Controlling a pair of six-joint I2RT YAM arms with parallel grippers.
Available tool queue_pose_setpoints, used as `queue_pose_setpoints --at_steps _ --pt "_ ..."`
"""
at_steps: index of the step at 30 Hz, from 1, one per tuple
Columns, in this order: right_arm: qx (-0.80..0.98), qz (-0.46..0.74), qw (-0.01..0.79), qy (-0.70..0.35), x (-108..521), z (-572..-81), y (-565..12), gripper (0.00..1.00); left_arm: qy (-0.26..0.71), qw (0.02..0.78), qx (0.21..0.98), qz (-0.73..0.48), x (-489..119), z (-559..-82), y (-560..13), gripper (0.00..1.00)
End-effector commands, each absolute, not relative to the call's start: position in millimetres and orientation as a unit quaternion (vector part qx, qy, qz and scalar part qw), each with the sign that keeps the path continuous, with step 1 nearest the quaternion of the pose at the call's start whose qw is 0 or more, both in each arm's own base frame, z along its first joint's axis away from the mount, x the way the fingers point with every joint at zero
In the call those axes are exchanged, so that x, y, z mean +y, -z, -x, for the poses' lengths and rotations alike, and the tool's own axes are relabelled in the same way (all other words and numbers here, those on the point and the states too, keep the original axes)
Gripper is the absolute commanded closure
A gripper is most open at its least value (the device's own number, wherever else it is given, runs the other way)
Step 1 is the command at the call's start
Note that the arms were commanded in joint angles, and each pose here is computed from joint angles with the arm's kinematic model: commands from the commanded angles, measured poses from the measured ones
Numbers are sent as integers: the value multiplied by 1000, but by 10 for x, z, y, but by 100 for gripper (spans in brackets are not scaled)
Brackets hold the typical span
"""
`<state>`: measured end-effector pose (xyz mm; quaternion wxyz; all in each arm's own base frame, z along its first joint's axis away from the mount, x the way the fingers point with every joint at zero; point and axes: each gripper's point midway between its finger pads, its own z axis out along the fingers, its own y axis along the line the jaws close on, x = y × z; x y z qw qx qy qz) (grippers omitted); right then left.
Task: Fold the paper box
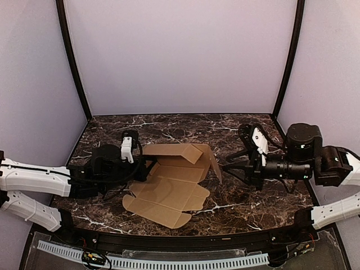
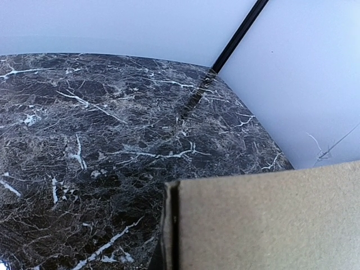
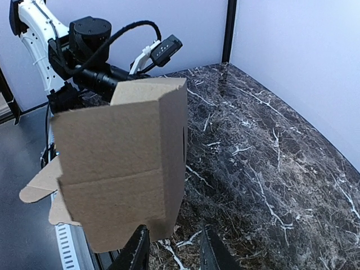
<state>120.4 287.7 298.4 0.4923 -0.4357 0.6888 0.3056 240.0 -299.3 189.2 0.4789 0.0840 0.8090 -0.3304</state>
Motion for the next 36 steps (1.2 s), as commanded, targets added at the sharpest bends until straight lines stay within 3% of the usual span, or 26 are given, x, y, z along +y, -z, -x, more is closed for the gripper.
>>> queue_pose_setpoints --at_steps 1,8,19,36 --pt "679 463 477 -311 2987 -1171 -2992 70 359 483 790 -116 -3048 -2311 -2011 99" --pt "653 505 438 -357 3159 -977 -3007 62 368 475 785 -148 -3130 -2252 -2042 99" --pt "648 531 416 -354 3416 -1001 -2884 62 380 468 781 -161 -3206 -2222 -2055 99" --pt "707 475 442 -282 3692 -1412 -2576 48 311 445 835 -93 -3130 -2453 -1771 99"
